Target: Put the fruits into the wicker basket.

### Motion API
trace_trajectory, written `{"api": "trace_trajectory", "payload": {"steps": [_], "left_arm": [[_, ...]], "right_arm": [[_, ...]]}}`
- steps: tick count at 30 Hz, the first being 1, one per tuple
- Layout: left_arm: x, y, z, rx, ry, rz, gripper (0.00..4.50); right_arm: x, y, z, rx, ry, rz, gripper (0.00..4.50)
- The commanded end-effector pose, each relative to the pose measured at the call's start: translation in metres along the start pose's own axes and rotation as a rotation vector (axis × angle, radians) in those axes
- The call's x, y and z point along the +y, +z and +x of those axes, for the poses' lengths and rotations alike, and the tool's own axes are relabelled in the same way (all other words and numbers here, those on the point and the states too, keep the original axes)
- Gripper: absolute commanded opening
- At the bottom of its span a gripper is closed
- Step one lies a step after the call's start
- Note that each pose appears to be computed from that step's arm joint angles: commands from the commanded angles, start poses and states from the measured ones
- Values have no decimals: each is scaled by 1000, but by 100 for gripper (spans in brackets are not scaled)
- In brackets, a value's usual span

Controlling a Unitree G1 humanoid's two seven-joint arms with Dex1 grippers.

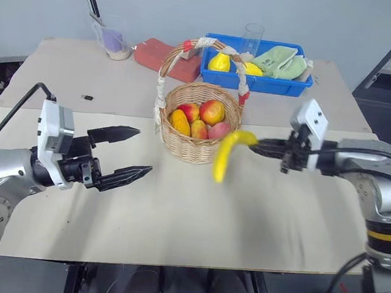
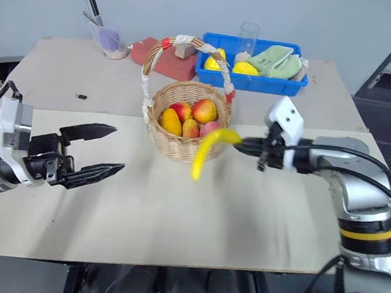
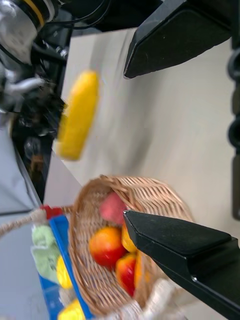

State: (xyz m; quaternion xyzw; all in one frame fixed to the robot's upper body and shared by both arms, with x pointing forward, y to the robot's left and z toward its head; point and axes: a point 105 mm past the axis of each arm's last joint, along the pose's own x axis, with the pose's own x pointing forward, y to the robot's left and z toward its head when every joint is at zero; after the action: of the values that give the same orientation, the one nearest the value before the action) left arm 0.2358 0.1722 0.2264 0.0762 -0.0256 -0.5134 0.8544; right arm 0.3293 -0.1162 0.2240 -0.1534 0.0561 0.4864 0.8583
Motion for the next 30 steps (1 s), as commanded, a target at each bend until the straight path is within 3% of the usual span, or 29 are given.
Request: {"api": "trace_trajectory", "payload": {"steps": [1, 7, 14, 16, 21, 25, 30], "left_arm": [[-4, 11, -4, -11, 6, 31, 450], [-1, 15, -5, -36, 44, 26, 450], [1, 28, -3, -112, 71, 19, 450], [2, 29, -2, -113, 75, 23, 450], [5, 29, 0, -117, 77, 27, 450], [6, 29, 3, -121, 73, 30, 450], [5, 27, 7, -107, 51, 47, 450]], "right_arm": [[-11, 26, 23, -75, -86, -23, 2], [-29, 34, 63, -99, -165, -29, 2], [-44, 35, 76, -108, -258, -46, 2], [-45, 36, 77, -117, -271, -46, 88], [-35, 40, 76, -128, -247, -61, 251], [-23, 42, 71, -135, -199, -79, 251], [0, 39, 42, -128, -70, -109, 251]]}}
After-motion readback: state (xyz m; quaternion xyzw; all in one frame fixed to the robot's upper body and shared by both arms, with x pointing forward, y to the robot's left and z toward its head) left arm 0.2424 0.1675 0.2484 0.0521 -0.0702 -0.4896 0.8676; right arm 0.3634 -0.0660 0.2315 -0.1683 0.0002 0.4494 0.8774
